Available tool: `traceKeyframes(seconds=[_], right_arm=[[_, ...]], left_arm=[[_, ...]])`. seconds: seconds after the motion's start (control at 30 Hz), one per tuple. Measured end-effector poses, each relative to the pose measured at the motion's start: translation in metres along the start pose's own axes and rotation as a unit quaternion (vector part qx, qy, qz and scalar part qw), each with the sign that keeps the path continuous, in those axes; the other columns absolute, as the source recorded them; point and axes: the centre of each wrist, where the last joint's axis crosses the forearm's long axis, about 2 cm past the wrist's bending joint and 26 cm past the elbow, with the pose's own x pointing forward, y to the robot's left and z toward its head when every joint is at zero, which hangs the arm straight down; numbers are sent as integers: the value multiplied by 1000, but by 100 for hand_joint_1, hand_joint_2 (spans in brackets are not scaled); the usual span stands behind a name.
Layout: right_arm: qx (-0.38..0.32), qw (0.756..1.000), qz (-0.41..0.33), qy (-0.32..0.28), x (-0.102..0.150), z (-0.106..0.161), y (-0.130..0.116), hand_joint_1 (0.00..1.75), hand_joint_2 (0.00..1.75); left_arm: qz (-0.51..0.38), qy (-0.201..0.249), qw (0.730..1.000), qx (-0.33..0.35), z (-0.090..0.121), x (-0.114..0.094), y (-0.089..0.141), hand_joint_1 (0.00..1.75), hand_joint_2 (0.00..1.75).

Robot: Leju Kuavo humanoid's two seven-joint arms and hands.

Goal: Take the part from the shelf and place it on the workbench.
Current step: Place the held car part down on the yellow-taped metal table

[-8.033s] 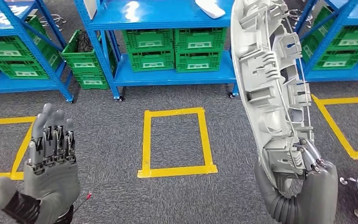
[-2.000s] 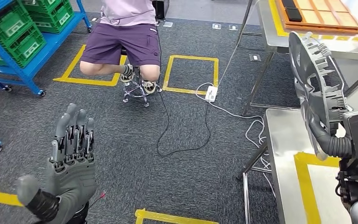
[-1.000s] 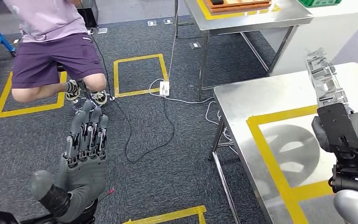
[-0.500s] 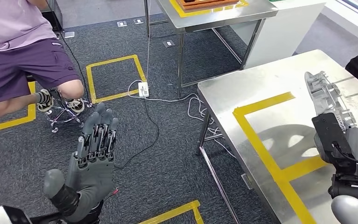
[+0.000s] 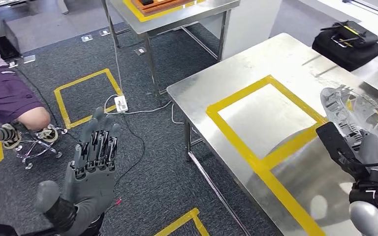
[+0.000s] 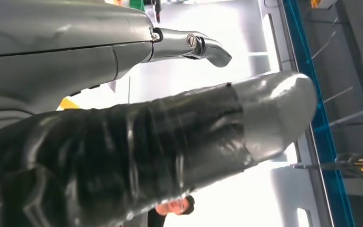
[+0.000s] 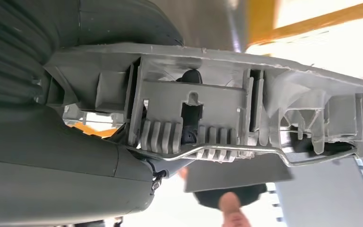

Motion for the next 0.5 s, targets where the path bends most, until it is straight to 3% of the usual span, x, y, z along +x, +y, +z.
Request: traceKeyframes(seconds=[0.5], right_arm=[[52,998,32,30,-11,-7,17,175,175]], left_arm=[[7,-1,1000,2,0,0,0,0,0]])
